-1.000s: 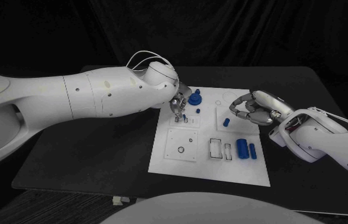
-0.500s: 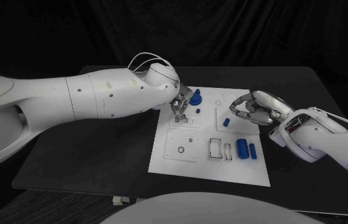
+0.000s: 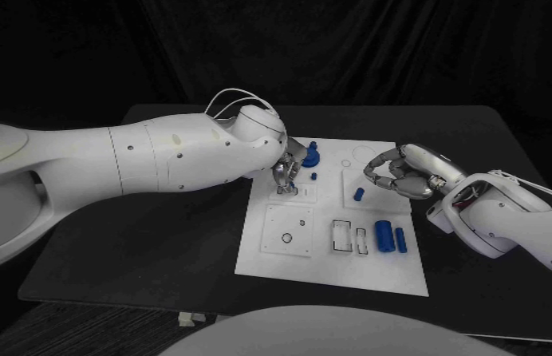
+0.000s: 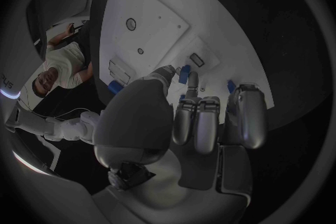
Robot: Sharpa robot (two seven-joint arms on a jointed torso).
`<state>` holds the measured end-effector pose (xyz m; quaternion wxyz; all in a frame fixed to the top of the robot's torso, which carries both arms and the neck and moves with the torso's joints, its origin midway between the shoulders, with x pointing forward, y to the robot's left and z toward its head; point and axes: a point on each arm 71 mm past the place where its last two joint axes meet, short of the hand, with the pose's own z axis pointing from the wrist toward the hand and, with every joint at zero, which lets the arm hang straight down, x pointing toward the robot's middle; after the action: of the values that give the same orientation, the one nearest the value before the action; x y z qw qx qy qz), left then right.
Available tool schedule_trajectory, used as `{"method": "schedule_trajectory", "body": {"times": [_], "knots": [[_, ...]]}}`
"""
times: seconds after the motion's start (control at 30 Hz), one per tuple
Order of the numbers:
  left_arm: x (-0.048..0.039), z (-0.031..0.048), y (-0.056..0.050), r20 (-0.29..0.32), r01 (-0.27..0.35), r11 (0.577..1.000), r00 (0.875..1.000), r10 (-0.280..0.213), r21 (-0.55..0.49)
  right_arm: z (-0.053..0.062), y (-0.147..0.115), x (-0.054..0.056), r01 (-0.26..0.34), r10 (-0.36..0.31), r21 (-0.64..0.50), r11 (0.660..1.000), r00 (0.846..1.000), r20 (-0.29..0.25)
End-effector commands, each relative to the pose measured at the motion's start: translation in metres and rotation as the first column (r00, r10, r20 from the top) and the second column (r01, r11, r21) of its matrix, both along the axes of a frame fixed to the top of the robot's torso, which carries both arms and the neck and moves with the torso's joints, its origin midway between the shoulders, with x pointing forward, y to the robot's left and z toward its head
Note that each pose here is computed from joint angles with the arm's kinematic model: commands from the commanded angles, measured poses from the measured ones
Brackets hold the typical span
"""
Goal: Assemble the parts on the task board
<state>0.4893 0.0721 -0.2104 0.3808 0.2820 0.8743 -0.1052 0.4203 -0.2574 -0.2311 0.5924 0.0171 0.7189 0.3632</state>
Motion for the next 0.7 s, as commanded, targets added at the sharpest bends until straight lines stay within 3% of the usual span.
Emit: {"method": "schedule_trajectory", "body": {"times": [0.03,0.7], "knots": [[-0.0005,-0.0004,-0.0016,-0.001,-0.005,1.000,1.000,0.005,-0.010,-0.0004,-0.0002,-0.0009,0.003,-0.003,0.000,1.000,1.000,0.000],[-0.0005,-0.0012,-0.0014,0.006,-0.013,1.000,1.000,0.013,-0.014,-0.0005,-0.0004,-0.0010,0.003,-0.003,-0.001,1.000,1.000,-0.002]]}}
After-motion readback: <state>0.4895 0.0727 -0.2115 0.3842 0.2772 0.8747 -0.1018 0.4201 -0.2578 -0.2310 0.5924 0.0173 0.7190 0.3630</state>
